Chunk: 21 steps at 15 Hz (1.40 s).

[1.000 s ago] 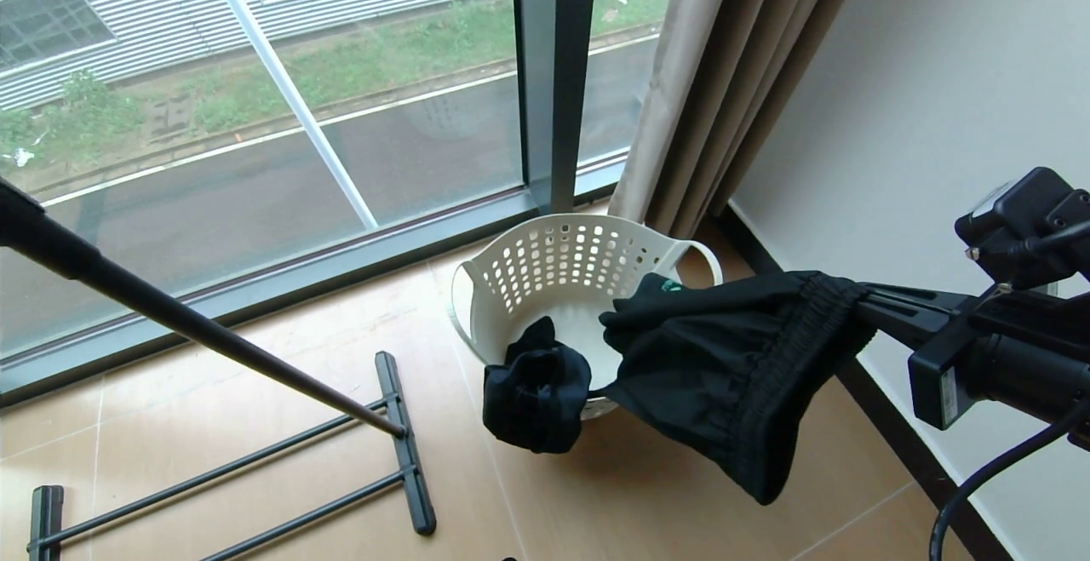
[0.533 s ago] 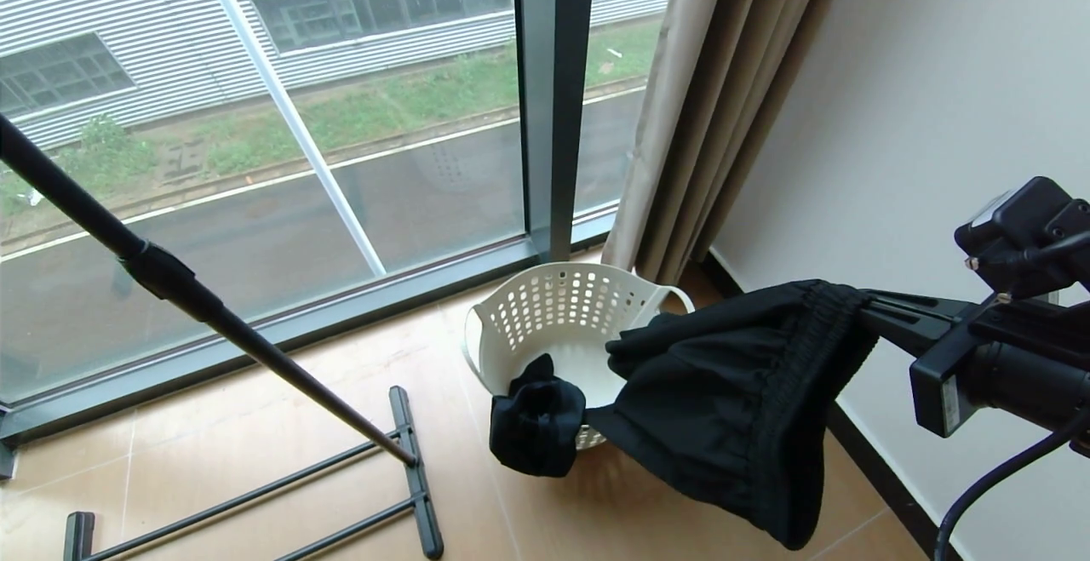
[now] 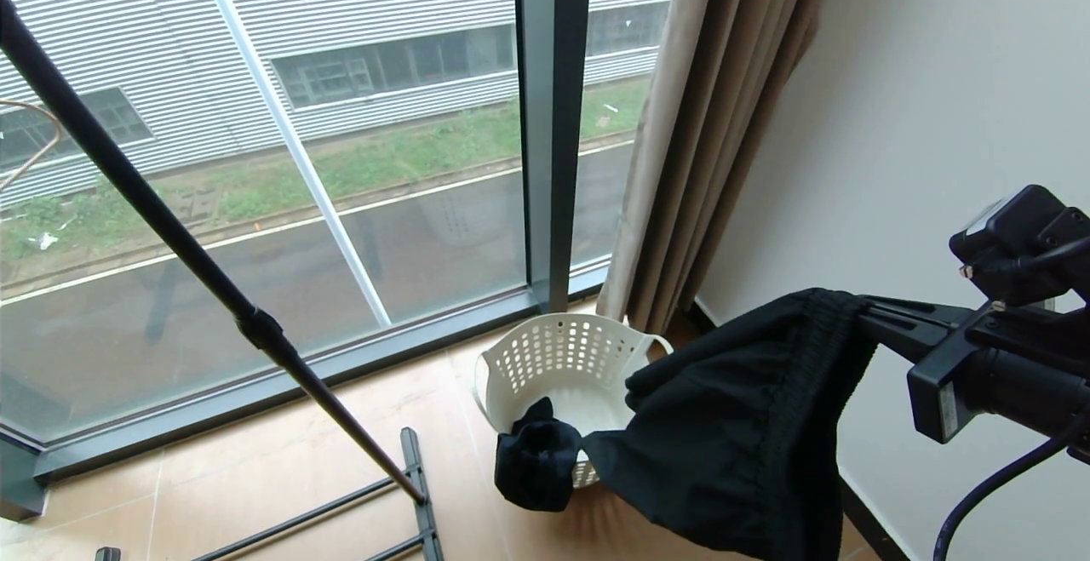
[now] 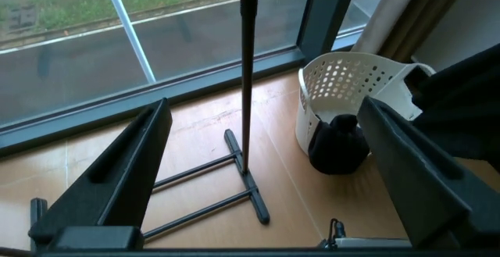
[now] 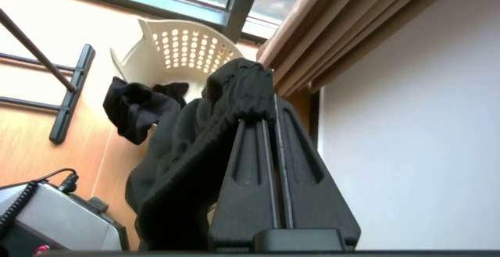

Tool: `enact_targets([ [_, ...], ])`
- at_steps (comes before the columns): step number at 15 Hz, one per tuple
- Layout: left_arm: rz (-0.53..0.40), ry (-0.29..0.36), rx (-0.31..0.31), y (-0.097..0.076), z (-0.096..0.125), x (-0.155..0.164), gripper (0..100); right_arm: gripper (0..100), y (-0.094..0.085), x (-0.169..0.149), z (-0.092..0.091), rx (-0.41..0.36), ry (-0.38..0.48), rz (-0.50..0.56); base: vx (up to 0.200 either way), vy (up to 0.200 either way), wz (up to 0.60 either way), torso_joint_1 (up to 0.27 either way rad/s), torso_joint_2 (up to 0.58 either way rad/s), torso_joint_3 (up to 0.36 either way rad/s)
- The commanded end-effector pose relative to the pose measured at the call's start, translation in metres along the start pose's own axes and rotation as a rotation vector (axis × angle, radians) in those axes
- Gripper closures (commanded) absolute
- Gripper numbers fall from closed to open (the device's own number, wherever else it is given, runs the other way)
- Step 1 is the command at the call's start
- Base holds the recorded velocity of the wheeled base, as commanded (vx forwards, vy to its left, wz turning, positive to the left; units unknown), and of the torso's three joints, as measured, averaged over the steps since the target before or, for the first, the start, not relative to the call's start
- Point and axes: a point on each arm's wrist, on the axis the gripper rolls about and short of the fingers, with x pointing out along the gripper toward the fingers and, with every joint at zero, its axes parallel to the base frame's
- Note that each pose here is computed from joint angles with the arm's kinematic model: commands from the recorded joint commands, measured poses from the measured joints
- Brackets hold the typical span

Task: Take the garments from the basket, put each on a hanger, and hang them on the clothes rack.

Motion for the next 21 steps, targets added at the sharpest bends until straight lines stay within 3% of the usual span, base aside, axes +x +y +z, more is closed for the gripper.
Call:
enact_targets([
  [1,0.000,0.001,0.000,0.0000,0.0000,0.0001,0,100,0.0012,0.0021,-0.0016,-0.003,0.010,0.005,0.000,0.000,0.00,0.251,-0.53,-0.090],
  [11,0.000,0.001,0.000,0.0000,0.0000,0.0001,0,100,0.0047,0.0066,-0.0081,-0.033,0.039,0.016,0.000,0.000,0.00,0.265,-0.56,-0.094],
  [21,0.008,0.002,0.013,0.0002,-0.0011,0.0006,0,100,0.0053,0.0053,-0.0110,-0.057,0.043,0.018,0.000,0.000,0.00,0.027,-0.05,0.062],
])
